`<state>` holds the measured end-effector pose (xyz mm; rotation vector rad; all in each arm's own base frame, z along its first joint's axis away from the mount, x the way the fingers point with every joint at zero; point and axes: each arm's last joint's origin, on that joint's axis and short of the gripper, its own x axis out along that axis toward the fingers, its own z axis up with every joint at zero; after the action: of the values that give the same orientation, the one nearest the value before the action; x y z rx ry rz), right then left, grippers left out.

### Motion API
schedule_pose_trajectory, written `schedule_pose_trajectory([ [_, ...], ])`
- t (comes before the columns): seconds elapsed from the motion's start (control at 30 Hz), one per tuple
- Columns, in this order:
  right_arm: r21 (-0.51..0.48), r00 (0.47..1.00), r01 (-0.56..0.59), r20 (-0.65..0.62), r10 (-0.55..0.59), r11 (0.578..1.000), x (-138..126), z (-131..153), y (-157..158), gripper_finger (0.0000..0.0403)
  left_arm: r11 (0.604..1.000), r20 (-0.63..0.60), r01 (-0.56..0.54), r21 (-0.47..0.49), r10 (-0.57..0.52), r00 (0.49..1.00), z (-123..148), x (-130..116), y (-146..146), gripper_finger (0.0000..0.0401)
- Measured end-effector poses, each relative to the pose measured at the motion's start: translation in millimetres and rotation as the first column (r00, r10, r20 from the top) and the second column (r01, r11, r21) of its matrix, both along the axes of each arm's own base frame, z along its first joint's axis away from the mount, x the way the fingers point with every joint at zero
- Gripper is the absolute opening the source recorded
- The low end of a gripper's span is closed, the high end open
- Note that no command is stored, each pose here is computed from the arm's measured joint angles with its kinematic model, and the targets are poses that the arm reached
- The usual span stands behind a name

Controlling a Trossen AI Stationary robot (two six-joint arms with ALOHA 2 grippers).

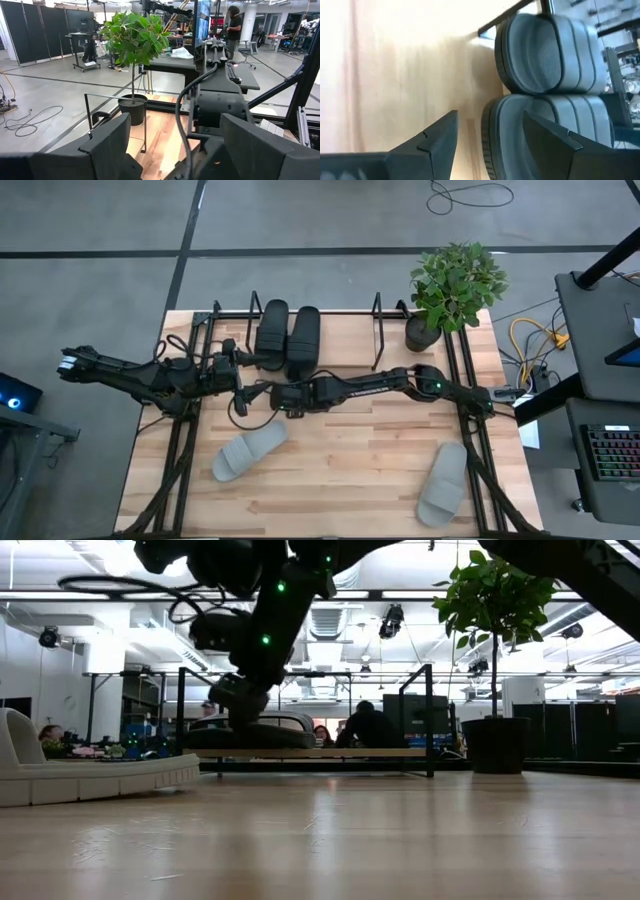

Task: Pick and place slides into the shelf
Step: Put the black slipper on the shelf

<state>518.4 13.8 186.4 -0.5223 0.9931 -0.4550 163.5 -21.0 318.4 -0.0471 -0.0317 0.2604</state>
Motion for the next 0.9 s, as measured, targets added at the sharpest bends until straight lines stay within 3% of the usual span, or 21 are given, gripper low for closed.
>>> schedule_pose_trajectory([
  [0.13, -0.028, 0.999, -0.036, 0.005, 0.037, 0.999, 2.0, 10.1, 9.7, 0.0212, 1.000, 0.000, 0.000, 0.000, 0.000, 1.000, 0.0, 0.0, 0.0, 0.0293],
  [0.3, -0.279, 0.997, 0.083, 0.023, -0.080, 0.957, -2.9, 39.9, 15.5, 0.0205, 1.000, -0.001, 0.000, 0.000, 0.000, 1.000, -0.1, 0.0, 0.0, 0.0293],
  [0.37, -0.300, 0.992, 0.125, 0.047, -0.116, 0.946, -7.4, 55.5, 8.0, 0.0194, 1.000, -0.001, 0.000, 0.000, 0.000, 1.000, -0.2, 0.0, 0.0, 0.0293],
  [0.43, -0.221, 0.991, 0.133, 0.051, -0.125, 0.966, -14.0, 66.7, -6.1, 0.0175, 1.000, 0.004, -0.021, -0.004, 0.021, 1.000, 0.4, -0.2, 0.9, 0.0292],
  [0.5, -0.069, 0.992, 0.121, 0.045, -0.118, 0.990, -20.9, 74.2, -22.1, 0.0146, 1.000, -0.009, -0.012, -0.005, 0.011, 1.000, -1.0, -0.4, 0.6, 0.0292],
  [0.6, 0.094, 0.990, 0.135, 0.019, -0.138, 0.986, -32.3, 81.8, -48.4, 0.0088, 1.000, -0.022, 0.011, 0.000, -0.011, 1.000, -1.8, -1.8, -0.2, 0.0292],
  [0.7, 0.191, 0.992, 0.124, 0.008, -0.128, 0.974, -40.4, 86.3, -67.4, 0.0026, 1.000, -0.011, 0.009, -0.004, -0.009, 1.000, -0.3, -5.4, 0.3, 0.0292],
  [0.9, 0.357, 0.996, 0.031, 0.065, -0.058, 0.933, -62.9, 102.0, -82.3, 0.0010, 1.000, -0.040, 0.006, 0.001, -0.006, 0.999, -1.0, -16.7, 2.6, 0.0293],
])
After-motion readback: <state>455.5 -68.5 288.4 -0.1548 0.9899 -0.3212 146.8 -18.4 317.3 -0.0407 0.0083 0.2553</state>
